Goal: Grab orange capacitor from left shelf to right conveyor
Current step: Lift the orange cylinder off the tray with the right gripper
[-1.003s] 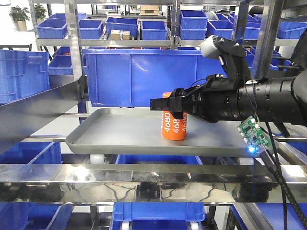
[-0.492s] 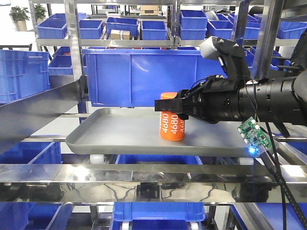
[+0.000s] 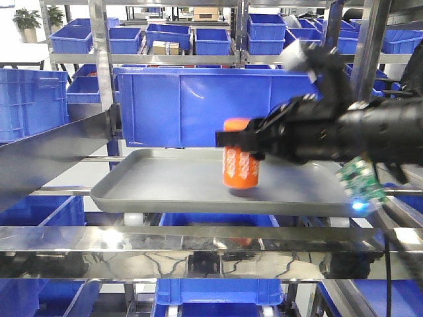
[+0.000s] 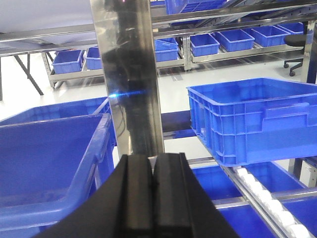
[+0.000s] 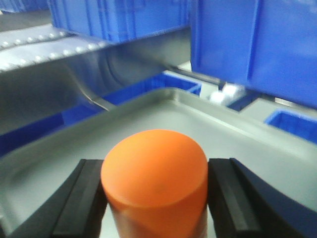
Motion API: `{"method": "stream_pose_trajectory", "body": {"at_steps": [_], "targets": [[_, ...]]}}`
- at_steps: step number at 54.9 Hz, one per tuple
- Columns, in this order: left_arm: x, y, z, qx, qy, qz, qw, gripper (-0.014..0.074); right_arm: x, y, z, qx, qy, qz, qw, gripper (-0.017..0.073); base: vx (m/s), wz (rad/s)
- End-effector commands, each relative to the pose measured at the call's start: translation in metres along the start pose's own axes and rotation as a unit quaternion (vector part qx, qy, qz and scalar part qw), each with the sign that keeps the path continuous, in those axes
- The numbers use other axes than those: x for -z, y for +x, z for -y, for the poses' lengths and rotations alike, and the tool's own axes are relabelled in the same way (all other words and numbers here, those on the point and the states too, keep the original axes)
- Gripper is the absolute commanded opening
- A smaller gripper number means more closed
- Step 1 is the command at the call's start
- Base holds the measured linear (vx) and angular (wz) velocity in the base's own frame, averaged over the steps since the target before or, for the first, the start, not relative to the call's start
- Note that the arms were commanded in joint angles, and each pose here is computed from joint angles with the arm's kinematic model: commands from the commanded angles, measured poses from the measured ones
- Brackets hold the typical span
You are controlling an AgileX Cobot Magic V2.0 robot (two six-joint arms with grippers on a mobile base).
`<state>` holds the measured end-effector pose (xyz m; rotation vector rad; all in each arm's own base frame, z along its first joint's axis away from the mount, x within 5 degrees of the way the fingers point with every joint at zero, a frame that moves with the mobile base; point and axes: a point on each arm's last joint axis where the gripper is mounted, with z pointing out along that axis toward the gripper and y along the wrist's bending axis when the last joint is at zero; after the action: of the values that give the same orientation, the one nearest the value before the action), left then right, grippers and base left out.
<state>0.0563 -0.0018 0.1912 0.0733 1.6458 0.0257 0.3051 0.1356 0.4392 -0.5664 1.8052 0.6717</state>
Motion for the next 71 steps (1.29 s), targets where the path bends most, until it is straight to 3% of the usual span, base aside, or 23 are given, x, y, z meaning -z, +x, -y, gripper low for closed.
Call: {"method": "stream_pose_trajectory", "body": {"at_steps": [1, 19, 28, 37, 58, 71], "targets": [[-0.001, 0.003, 0.000, 0.002, 0.000, 0.032, 0.999, -0.0006, 0.036, -0.031, -0.016, 0.029, 0.012, 0.074, 0.997, 0.0327, 0.00, 0.00], [-0.001, 0.003, 0.000, 0.002, 0.000, 0.032, 0.999, -0.0006, 0.109, -0.046, -0.054, 0.069, 0.016, 0.120, 0.990, 0.0327, 0.00, 0.00], [-0.001, 0.003, 0.000, 0.002, 0.000, 0.032, 0.999, -0.0006, 0.142, -0.018, -0.077, 0.096, 0.007, 0.128, 0.987, 0.0327, 0.00, 0.00], [-0.001, 0.003, 0.000, 0.002, 0.000, 0.032, 0.999, -0.0006, 0.169, 0.018, -0.093, 0.101, -0.007, 0.129, 0.986, 0.0327, 0.00, 0.00], [-0.001, 0.003, 0.000, 0.002, 0.000, 0.032, 0.999, -0.0006, 0.200, 0.107, -0.104, 0.094, -0.025, 0.116, 0.988, 0.0327, 0.00, 0.00], [-0.001, 0.003, 0.000, 0.002, 0.000, 0.032, 0.999, -0.0006, 0.201, 0.121, -0.103, 0.093, -0.023, 0.109, 0.989, 0.0327, 0.00, 0.00]]}}
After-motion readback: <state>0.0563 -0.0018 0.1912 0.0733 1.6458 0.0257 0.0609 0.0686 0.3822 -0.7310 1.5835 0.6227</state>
